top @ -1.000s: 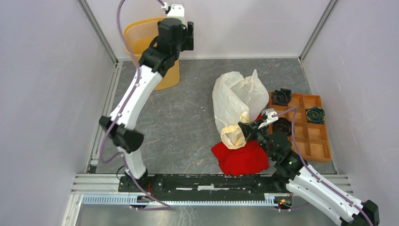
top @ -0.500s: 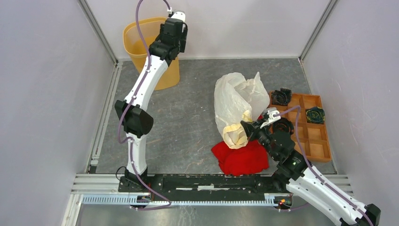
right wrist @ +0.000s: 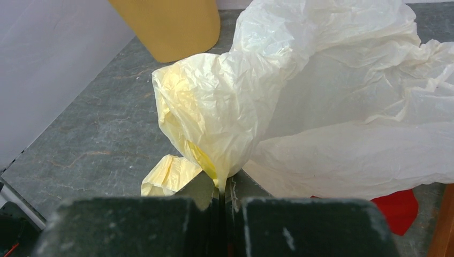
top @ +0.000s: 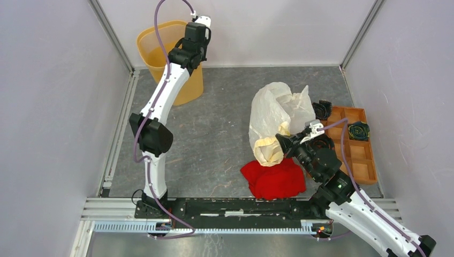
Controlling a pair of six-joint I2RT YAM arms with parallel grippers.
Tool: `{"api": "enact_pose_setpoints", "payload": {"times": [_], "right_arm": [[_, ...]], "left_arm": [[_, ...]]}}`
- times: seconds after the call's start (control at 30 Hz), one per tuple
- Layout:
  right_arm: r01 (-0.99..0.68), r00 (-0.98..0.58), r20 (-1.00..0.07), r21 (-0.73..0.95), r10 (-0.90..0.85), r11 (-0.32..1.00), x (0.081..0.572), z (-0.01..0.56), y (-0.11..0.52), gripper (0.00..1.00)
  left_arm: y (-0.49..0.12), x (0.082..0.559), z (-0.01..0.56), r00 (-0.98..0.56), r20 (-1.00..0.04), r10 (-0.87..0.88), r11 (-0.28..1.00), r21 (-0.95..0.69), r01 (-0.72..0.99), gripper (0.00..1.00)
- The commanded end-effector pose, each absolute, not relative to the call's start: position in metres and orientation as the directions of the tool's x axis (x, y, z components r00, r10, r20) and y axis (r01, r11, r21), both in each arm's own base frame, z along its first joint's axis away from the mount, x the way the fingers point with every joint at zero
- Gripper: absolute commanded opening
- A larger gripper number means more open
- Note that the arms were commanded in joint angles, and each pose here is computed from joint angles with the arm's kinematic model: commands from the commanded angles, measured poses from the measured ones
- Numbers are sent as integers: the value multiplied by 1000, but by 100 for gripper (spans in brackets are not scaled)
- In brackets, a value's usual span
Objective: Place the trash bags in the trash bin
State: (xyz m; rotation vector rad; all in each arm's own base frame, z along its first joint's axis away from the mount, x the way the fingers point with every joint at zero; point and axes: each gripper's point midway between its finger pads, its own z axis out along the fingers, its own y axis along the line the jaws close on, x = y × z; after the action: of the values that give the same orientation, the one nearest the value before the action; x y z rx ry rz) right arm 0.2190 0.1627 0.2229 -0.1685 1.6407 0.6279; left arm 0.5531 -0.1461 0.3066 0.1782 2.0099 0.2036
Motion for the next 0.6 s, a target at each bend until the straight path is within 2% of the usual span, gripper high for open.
{"api": "enact_pose_setpoints", "payload": {"times": [0.0, 0.03, 0.1, 0.27, 0.37, 0.47, 0.57], "right_arm": [[-456, -131, -942, 334, 310, 825, 220, 256, 160, 1], [-458, -126, -942, 334, 312, 824, 220, 258, 160, 1], [-462, -121, -944, 327, 307, 824, 221, 263, 162, 1], [-455, -115, -946, 323, 304, 830, 227, 280, 164, 1], [-369, -154, -917, 400, 369, 839, 236, 281, 160, 1], [-231, -218, -844, 533, 490, 814, 245, 282, 154, 1], [-247, -255, -802, 594, 540, 766, 245, 296, 167, 1]], "left_arm": [[-143, 536, 315, -435, -874, 219, 975, 218, 53, 17], [-142, 533, 317, -434, -876, 210, 976, 212, 43, 8], [-142, 526, 320, -435, -880, 190, 981, 190, 44, 3], [-145, 496, 335, -426, -894, 140, 990, 121, 71, 2], [-143, 474, 339, -438, -891, 116, 992, 86, 89, 2], [-150, 449, 339, -461, -883, 91, 989, 25, 145, 2], [-162, 424, 337, -484, -874, 48, 975, -64, 212, 2]]}}
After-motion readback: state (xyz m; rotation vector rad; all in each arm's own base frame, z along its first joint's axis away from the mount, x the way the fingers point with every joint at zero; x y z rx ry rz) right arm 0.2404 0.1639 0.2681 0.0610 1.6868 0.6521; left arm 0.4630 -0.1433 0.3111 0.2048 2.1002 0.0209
